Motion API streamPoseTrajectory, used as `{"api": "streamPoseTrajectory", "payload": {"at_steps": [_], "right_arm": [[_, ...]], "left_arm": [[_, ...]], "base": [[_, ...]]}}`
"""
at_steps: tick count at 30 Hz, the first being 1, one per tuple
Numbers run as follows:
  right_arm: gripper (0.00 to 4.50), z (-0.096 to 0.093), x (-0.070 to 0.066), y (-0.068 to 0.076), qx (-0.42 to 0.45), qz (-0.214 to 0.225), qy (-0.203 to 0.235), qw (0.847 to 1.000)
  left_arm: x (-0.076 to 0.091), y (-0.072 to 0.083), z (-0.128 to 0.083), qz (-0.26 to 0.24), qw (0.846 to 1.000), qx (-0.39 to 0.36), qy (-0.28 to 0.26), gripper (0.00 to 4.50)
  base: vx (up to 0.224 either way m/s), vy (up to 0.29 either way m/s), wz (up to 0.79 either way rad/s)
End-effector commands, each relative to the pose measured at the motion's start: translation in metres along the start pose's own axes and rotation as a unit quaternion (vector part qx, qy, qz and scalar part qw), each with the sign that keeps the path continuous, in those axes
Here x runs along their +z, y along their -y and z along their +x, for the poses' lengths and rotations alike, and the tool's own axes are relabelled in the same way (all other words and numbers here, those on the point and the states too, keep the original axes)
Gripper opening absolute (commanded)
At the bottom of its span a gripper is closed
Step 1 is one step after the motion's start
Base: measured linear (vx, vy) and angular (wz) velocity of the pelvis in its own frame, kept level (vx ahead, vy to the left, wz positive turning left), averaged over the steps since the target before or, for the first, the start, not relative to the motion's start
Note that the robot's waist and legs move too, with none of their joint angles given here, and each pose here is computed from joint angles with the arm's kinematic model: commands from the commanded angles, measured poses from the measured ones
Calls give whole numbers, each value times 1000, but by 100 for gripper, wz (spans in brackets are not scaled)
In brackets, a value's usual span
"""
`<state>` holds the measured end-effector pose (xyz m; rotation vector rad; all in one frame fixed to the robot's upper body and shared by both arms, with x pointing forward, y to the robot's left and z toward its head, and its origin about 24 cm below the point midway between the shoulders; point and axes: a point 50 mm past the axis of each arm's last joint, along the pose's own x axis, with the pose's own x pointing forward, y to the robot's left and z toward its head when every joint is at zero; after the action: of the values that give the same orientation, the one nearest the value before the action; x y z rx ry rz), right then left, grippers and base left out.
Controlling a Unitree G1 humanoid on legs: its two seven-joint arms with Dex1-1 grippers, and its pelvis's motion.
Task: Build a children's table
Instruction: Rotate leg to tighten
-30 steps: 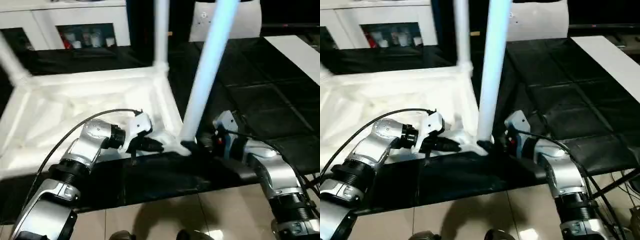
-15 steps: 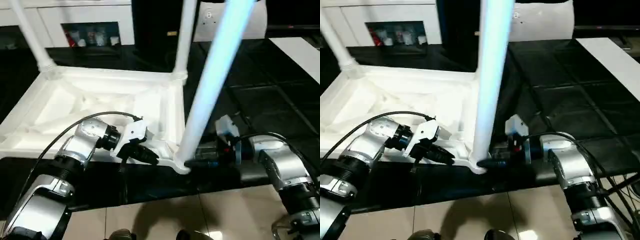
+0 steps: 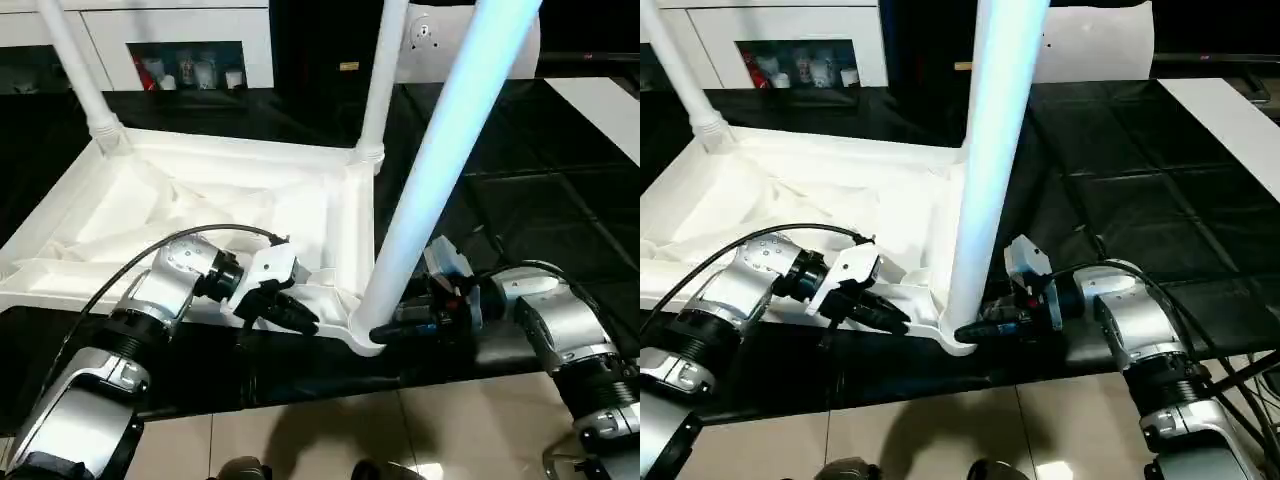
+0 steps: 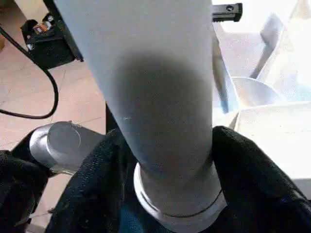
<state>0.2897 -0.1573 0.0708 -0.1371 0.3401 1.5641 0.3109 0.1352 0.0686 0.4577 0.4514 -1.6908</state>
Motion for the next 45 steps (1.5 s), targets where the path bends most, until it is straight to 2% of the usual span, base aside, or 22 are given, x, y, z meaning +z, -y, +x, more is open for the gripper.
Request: {"api": "streamPoseTrajectory", "payload": {"at_steps": [1,5,8,10,12,14,16,18,19,22,23,26,30,31,32,33,37,40,45], "right_arm": [[237,2,2,1,11,-7,-4,1000],[209,4,1,0,13,-7,-2,1000],[204,7,0,-3,13,1,7,1000],[200,13,-1,-8,3,17,23,1000],[199,22,-3,-11,-19,45,28,998],[199,29,-4,-10,-46,47,32,997],[199,47,-3,-1,-133,70,41,988],[198,57,-2,4,-178,95,51,978],[198,57,-2,4,-178,95,51,978],[198,76,6,11,-248,141,75,955],[198,85,9,16,-292,159,72,940],[198,94,11,22,-340,189,68,919],[198,106,22,26,-362,190,102,907],[232,108,25,26,-366,190,119,903],[232,107,26,26,-371,187,125,901],[253,106,27,26,-375,185,127,899],[288,92,27,20,-375,142,131,907],[319,82,23,19,-376,128,128,909],[354,59,17,16,-357,91,124,921]], "left_arm": [[2,3,9,12,999,-41,-16,0],[0,3,9,10,999,-40,-17,0],[1,3,10,3,999,-33,-7,0],[6,1,14,-16,999,-10,26,0],[7,-3,18,-33,999,23,33,0],[7,-5,22,-43,998,41,36,0],[11,-11,30,-67,992,94,49,0],[13,-16,35,-82,987,125,52,0],[13,-16,35,-82,987,125,52,0],[23,-28,42,-114,969,207,70,0],[30,-34,44,-137,955,247,88,0],[36,-39,46,-148,942,284,97,0],[42,-42,47,-147,934,311,100,0],[43,-41,46,-144,934,310,100,0],[44,-40,46,-137,936,307,98,0],[44,-39,45,-133,938,306,97,0],[36,-33,38,-108,949,283,84,0],[31,-30,35,-93,956,268,77,0],[19,-20,28,-66,972,219,59,0]], "base": [[0,0,0],[0,0,0],[0,0,0],[0,0,0],[0,0,0],[0,0,0],[0,0,0],[0,0,0],[0,0,0],[0,0,0],[0,0,0],[0,0,0],[0,0,0],[0,0,0],[0,0,0],[0,0,0],[0,0,0],[0,0,0],[0,0,0]]}}
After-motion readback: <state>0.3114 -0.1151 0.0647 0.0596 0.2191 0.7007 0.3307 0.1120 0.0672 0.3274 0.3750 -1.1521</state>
